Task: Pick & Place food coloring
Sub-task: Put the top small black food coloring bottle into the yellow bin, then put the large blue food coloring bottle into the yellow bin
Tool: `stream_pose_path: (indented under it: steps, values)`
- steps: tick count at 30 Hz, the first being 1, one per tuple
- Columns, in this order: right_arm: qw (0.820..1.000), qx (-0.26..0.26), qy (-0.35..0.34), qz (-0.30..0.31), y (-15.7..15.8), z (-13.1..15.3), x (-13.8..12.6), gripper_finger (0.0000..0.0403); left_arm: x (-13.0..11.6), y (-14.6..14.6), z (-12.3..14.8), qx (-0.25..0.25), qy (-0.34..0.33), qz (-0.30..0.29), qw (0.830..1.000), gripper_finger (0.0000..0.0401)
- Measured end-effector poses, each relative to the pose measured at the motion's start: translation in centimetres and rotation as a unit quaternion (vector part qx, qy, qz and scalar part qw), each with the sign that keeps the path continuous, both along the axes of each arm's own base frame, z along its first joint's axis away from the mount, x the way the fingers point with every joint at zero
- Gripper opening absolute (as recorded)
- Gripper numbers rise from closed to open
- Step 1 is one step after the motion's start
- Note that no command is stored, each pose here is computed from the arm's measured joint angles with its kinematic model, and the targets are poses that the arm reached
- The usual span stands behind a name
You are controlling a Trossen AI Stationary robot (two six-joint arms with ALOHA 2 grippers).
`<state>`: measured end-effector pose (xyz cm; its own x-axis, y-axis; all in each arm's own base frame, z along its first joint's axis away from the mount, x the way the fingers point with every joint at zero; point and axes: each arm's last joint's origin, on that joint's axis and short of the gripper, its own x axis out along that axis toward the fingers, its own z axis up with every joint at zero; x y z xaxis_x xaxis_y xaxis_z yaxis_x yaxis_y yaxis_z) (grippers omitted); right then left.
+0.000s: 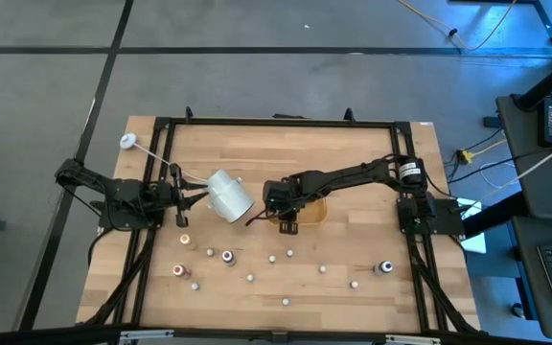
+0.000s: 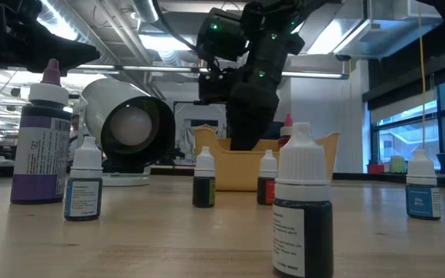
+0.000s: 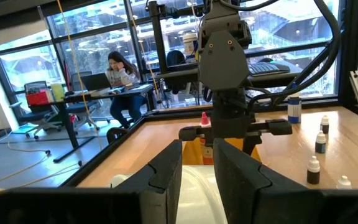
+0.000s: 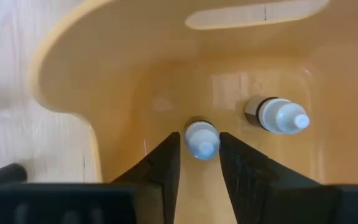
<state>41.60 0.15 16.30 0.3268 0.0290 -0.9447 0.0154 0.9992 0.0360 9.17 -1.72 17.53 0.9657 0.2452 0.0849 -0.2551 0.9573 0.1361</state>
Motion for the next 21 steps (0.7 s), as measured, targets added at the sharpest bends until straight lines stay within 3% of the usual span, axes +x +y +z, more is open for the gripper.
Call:
stream_pose_path:
  steps: [6,14,21]
  values:
    - [1.0,-0.008,0.012,0.015,0.0,0.5,0.0,0.0133,0.0,0.0,0.0,0.0,0.0,0.0,1.0,0.0088]
    - [0.998,-0.009,0.063,0.018,0.1,5.3,-0.1,0.0132,0.0,0.0,0.0,0.0,0.0,0.0,1.0,0.0088]
    - [0.997,-0.004,0.076,0.018,2.5,9.3,-3.5,0.013,0.0,0.0,0.0,0.001,0.002,0.0,1.0,0.0088]
